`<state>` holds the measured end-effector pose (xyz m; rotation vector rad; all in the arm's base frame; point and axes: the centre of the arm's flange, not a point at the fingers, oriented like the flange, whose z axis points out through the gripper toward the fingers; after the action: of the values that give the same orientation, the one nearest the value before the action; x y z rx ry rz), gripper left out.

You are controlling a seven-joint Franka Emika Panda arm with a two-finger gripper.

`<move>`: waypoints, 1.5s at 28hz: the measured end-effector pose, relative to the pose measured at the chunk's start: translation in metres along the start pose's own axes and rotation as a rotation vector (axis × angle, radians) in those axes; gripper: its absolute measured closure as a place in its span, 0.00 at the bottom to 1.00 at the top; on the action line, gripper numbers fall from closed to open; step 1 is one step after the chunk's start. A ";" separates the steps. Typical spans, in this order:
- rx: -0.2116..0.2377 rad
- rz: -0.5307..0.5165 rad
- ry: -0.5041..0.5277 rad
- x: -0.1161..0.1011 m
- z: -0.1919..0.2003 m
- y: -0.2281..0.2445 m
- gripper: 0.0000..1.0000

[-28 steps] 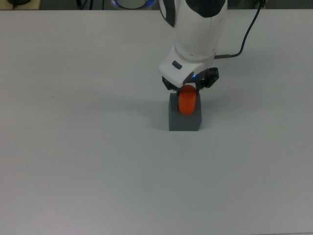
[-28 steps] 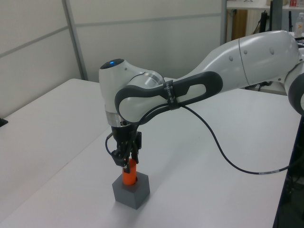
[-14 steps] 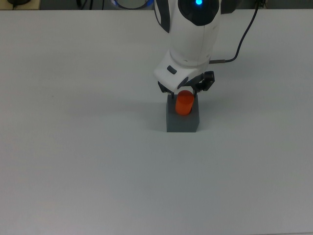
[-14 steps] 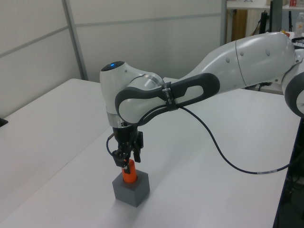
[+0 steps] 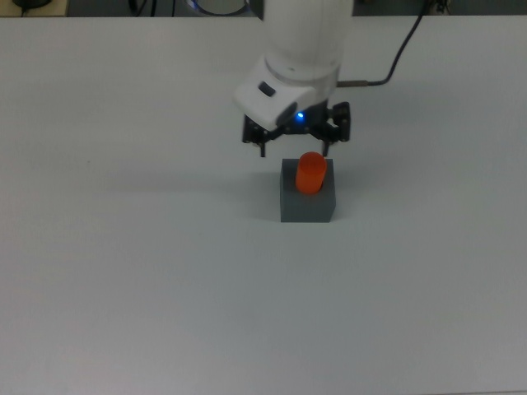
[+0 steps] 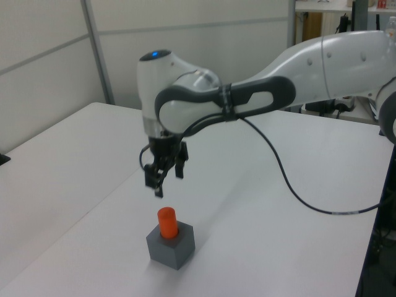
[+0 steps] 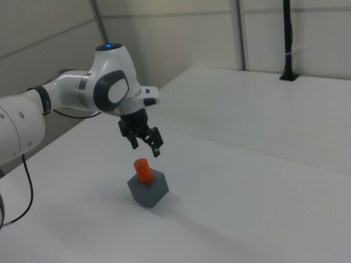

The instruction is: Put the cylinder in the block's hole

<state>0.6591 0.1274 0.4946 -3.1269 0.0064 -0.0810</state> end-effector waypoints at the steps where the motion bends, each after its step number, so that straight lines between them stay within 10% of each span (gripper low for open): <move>1: -0.017 -0.002 0.003 -0.001 -0.007 0.009 0.00; 13: -0.069 -0.040 -0.028 -0.006 -0.033 0.103 0.00; 42: -0.072 0.031 -0.034 -0.007 -0.032 0.151 0.00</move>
<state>0.6503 -0.0235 0.5239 -3.1985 0.0587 -0.0279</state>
